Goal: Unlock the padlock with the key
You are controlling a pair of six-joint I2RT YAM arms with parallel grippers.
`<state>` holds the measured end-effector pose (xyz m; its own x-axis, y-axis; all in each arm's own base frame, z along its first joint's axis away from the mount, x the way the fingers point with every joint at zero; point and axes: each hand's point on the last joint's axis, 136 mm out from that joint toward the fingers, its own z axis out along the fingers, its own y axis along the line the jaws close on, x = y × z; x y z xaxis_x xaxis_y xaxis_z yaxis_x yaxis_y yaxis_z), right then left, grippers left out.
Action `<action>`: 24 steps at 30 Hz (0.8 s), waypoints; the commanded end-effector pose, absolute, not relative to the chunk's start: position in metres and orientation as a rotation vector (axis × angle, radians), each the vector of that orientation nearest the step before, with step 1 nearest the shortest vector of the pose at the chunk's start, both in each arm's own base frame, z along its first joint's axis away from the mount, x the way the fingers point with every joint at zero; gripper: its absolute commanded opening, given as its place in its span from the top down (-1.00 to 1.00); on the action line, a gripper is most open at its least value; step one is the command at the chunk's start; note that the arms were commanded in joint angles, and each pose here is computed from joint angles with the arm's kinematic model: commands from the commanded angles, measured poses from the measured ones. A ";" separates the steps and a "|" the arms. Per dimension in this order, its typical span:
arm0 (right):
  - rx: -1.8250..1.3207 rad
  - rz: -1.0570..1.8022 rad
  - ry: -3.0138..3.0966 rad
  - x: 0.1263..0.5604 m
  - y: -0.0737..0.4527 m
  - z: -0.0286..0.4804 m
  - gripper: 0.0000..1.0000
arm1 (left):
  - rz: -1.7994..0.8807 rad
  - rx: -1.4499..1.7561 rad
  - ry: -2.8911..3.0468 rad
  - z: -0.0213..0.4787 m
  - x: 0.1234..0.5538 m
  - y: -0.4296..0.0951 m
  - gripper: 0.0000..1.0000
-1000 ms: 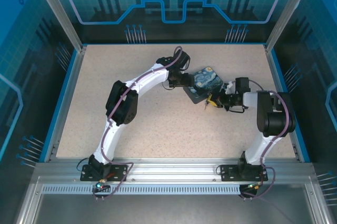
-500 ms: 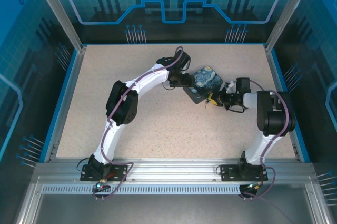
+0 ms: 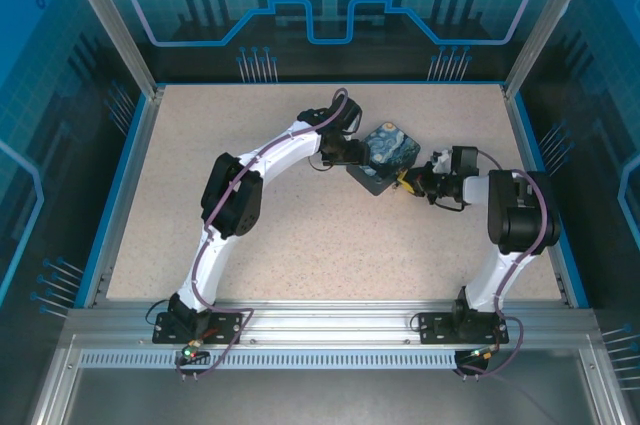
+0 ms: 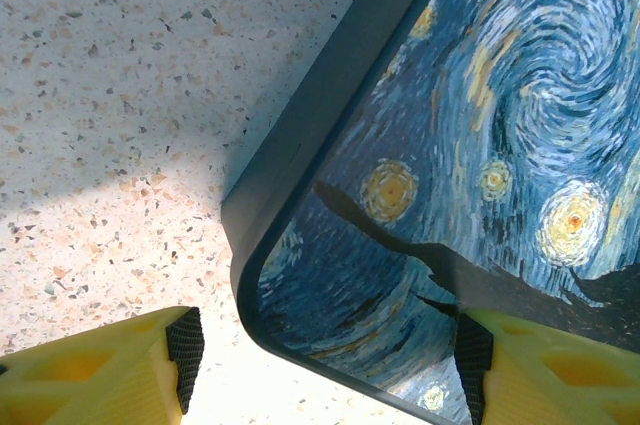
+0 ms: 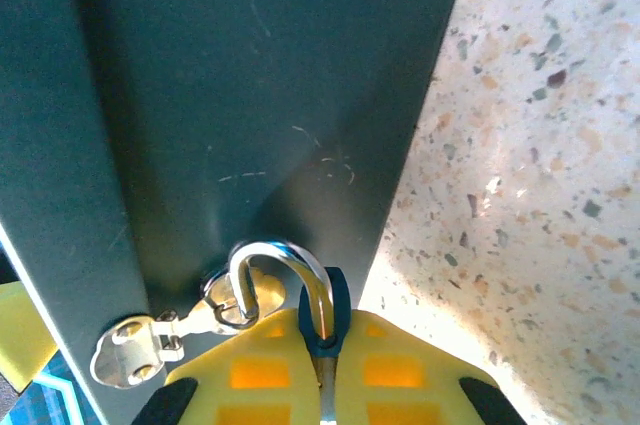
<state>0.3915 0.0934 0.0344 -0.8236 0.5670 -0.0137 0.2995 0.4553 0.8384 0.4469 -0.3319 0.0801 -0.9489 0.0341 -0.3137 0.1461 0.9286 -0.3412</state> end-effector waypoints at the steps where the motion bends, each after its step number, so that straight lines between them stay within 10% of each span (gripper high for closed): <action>1: 0.757 1.292 2.376 0.405 0.082 0.038 1.00 | -0.385 0.149 2.946 0.031 0.421 -0.312 -0.36; 19: 0.915 1.200 2.477 0.351 0.057 0.027 1.00 | -0.509 0.150 2.865 0.074 0.432 -0.324 -0.55; 24: 0.965 1.140 2.499 0.331 0.047 0.027 0.05 | -0.604 0.135 2.798 0.109 0.433 -0.330 -0.72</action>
<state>0.3479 0.0549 0.0285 -0.7665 0.6406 0.0447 0.4313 0.4620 0.7749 0.4444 -0.3294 0.0813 -0.9558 0.0306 -0.2925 0.1376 0.9256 -0.3527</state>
